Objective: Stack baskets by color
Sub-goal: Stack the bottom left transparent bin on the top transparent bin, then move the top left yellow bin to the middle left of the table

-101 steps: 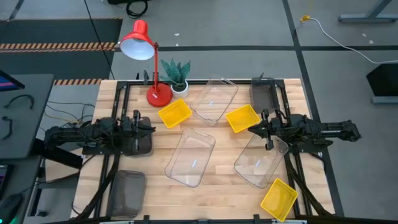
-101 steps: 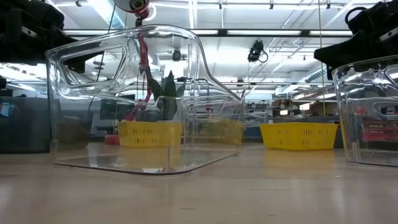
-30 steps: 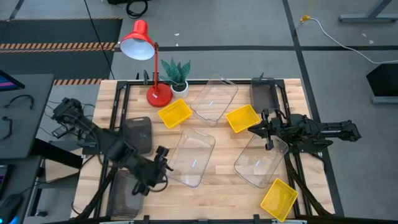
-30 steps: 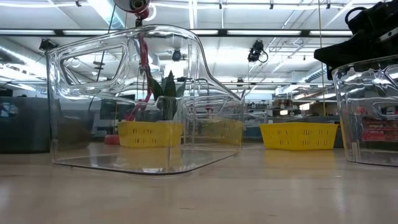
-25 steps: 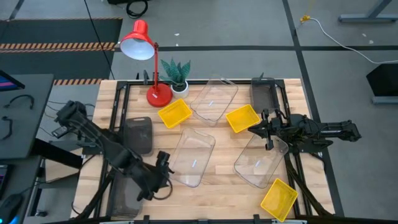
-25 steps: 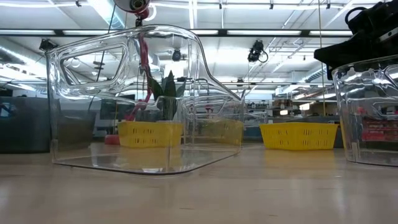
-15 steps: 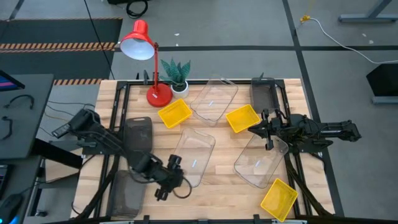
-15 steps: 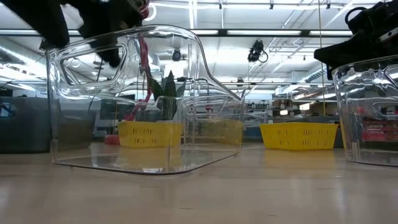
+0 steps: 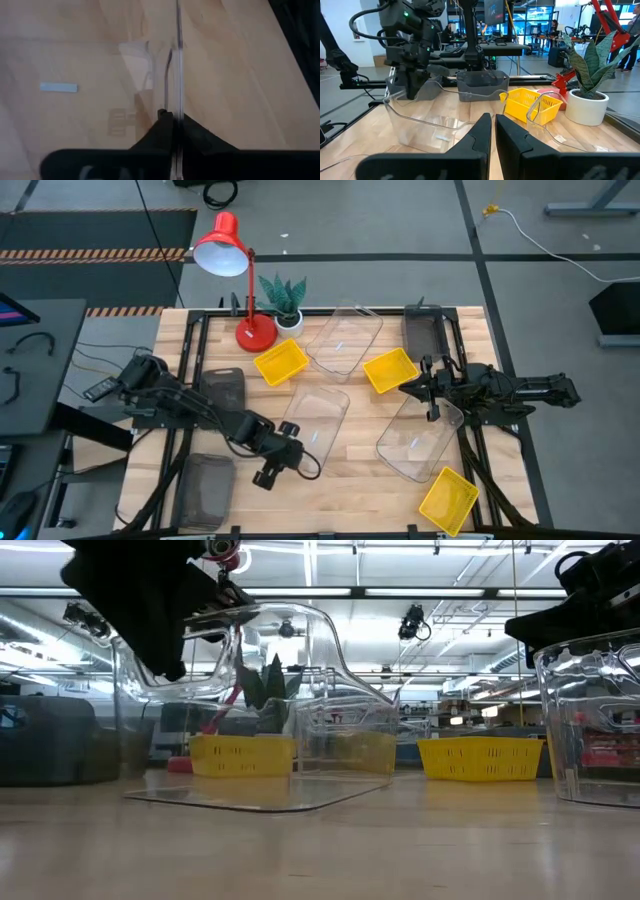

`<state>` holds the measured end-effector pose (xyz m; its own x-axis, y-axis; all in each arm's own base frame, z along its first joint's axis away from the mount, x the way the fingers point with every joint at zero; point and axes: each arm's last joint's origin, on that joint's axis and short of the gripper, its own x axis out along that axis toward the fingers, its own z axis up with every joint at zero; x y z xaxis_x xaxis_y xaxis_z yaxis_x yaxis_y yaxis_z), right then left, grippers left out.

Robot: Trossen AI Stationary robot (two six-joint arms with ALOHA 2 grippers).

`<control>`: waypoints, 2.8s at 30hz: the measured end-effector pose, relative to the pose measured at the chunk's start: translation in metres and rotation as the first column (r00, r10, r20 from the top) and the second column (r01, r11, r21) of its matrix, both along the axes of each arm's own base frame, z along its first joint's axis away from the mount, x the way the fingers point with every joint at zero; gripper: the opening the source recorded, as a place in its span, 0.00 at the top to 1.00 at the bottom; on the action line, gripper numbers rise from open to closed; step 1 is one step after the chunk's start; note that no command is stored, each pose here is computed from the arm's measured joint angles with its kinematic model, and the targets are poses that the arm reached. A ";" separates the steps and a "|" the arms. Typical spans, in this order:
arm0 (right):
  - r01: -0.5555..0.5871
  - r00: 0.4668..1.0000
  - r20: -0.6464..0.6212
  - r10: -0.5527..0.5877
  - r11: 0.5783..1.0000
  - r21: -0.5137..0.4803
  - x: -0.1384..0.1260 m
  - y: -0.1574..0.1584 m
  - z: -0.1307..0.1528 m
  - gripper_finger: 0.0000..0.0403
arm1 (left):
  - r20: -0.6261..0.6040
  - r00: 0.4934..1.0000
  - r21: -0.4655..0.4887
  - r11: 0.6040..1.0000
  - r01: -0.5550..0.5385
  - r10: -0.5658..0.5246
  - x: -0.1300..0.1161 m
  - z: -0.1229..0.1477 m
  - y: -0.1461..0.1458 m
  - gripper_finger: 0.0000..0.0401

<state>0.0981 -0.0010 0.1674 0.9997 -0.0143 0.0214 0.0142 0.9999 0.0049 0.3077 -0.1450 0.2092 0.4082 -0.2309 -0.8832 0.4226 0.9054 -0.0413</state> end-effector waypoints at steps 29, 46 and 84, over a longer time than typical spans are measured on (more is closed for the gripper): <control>0.000 1.000 0.000 0.000 1.000 0.000 0.000 0.000 0.000 0.93 | 0.176 0.984 0.556 0.829 -0.064 -0.041 0.011 0.121 0.020 0.99; 0.000 1.000 0.000 0.000 1.000 0.000 0.000 0.000 0.000 0.93 | 0.265 0.960 0.616 0.782 -0.094 -0.093 0.059 0.111 0.188 0.99; 0.000 1.000 0.000 0.000 1.000 0.000 0.000 0.000 0.000 0.93 | 0.257 0.956 0.449 0.893 0.008 -0.138 0.048 0.050 0.237 0.69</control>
<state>0.0981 -0.0010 0.1674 0.9997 -0.0144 0.0212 0.0143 0.9999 0.0049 0.3560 0.0921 0.2592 0.6464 0.1155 -0.7542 0.4232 0.7682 0.4803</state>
